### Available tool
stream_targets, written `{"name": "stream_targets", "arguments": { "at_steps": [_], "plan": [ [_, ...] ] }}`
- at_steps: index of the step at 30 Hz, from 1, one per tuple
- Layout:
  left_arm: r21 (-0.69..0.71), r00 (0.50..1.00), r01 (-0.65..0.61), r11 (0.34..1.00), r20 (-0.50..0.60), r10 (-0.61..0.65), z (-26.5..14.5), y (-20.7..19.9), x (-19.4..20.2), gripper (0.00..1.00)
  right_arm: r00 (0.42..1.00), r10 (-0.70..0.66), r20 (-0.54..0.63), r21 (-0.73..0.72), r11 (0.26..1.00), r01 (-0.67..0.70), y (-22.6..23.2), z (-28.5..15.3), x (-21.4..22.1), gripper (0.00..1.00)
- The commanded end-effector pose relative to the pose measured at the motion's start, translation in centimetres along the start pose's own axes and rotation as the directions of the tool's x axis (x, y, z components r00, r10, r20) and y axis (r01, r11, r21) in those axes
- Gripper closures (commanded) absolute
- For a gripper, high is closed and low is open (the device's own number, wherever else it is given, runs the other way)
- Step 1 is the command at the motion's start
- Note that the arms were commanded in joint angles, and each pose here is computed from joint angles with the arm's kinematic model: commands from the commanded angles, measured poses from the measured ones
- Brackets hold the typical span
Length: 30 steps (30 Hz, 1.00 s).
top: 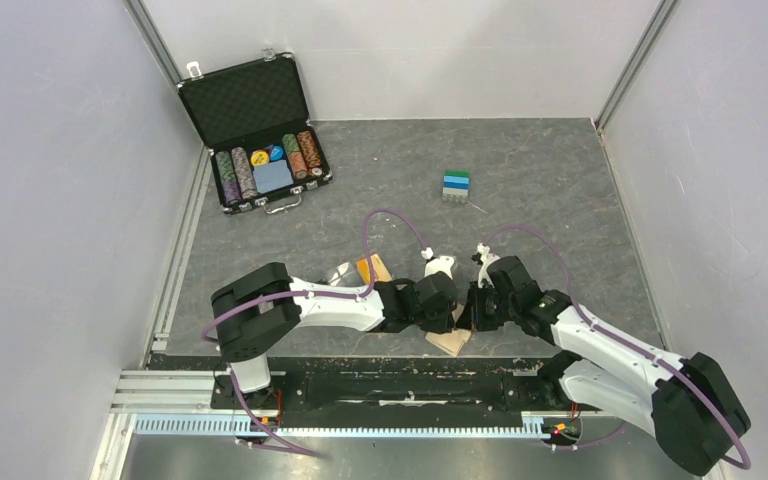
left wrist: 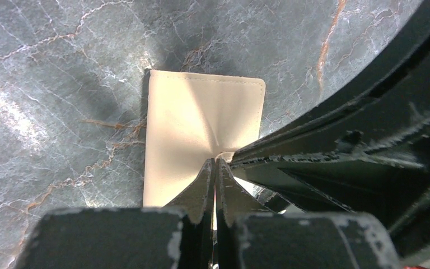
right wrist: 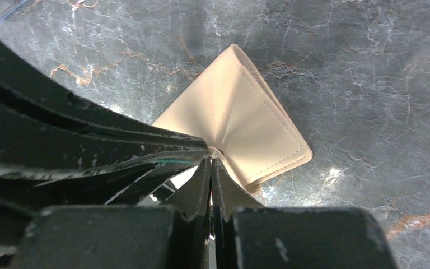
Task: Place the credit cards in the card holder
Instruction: Close the card holder at the center of the board.
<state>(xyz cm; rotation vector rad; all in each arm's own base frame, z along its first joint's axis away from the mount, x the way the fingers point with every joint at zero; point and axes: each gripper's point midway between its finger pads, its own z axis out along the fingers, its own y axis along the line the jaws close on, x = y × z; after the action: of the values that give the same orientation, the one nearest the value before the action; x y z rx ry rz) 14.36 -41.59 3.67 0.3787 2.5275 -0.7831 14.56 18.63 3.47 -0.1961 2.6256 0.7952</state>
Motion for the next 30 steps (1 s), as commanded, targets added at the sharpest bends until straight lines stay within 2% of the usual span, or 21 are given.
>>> {"name": "stream_targets", "arguments": {
  "at_steps": [1,6,11,30],
  "plan": [
    [0.042,0.997,-0.007,0.999,0.082,0.003,-1.1,-1.6,-2.4,0.98,0.998,-0.021,0.060,-0.027,0.999,0.022,1.3,-1.2,-1.5,1.00],
    [0.084,0.994,-0.026,0.996,0.104,0.017,-1.9,-3.3,-3.7,0.98,0.997,-0.028,0.069,-0.033,0.999,0.031,1.6,-1.6,-1.9,1.00],
    [0.071,0.990,-0.028,0.997,0.138,0.018,-2.5,-3.3,-4.7,0.98,0.998,-0.021,0.058,0.003,1.000,0.021,0.8,-1.5,-1.5,1.00],
    [-0.012,0.998,0.001,1.000,0.060,0.000,0.1,-0.4,-1.7,0.98,0.999,-0.003,0.039,0.022,1.000,0.002,-0.1,0.6,-1.2,1.00]
  ]
}}
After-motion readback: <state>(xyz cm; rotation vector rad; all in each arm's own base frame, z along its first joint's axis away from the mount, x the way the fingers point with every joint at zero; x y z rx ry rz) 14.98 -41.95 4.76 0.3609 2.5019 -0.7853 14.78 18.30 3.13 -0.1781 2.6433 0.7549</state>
